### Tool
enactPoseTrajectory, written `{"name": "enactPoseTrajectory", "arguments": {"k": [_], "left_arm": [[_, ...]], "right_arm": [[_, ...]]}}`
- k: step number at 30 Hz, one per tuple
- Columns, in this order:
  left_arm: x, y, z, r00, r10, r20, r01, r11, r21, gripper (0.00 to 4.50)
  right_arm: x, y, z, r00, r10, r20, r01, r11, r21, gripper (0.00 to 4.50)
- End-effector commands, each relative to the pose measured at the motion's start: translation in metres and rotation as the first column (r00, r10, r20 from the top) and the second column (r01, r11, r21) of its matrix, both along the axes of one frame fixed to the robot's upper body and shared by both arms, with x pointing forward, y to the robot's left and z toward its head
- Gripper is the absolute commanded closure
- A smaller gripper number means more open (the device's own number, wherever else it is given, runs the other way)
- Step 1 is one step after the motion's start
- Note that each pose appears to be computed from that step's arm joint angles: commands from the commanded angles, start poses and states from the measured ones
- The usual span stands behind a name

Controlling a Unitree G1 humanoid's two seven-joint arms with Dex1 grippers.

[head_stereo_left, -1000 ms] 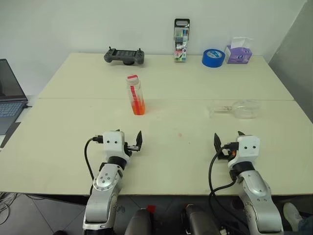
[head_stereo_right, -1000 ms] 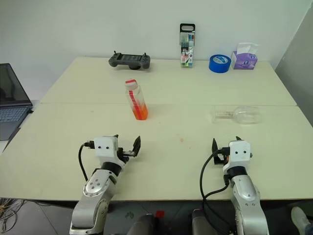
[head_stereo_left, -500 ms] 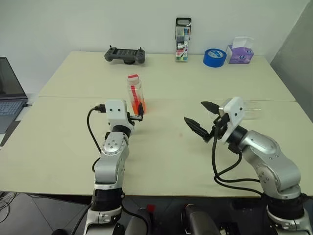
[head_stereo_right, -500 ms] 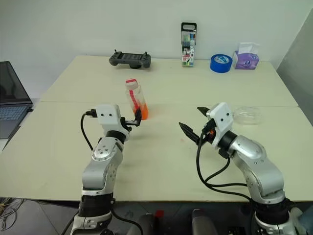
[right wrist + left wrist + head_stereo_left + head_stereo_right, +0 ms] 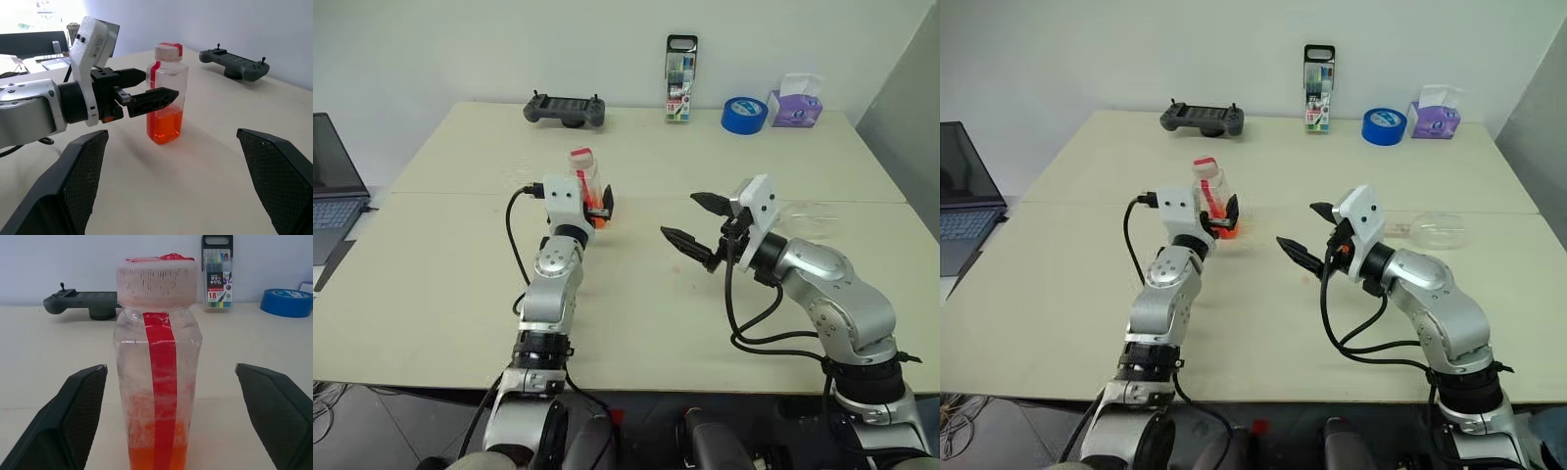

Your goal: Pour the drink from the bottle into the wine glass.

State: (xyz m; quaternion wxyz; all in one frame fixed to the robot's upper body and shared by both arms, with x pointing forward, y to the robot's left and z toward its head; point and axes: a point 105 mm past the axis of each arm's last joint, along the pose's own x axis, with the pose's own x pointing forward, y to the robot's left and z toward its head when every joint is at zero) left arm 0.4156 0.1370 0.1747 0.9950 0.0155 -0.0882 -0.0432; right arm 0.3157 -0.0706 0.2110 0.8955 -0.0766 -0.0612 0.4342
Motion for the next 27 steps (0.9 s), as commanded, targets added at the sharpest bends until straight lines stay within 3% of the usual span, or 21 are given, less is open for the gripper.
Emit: {"name": "enactPoseTrajectory", "arguments": {"k": [1,6,23,27], "left_arm": [[0.012,0.0,0.02,0.997,0.011,0.073,-0.012,1.0,0.012,0.03],[0.023,-0.005,0.02,0.997,-0.004,0.078,0.002,1.0,0.025,0.03],[0.028,-0.008,0.023,0.993,-0.011,0.121,0.006,0.999,0.044,0.03],[0.028,-0.007,0.023,0.992,-0.001,0.125,-0.003,0.999,0.033,0.91]], "right_arm": [[-0.006,0.006,0.011,0.998,0.041,0.04,-0.042,0.999,0.01,0.0],[-0.011,0.008,0.004,0.998,0.063,0.02,-0.063,0.998,-0.02,0.0],[-0.012,0.006,0.0,0.998,0.055,0.003,-0.055,0.998,-0.024,0.0],[-0.011,0.006,-0.001,0.998,0.055,-0.001,-0.055,0.998,-0.028,0.0]]}}
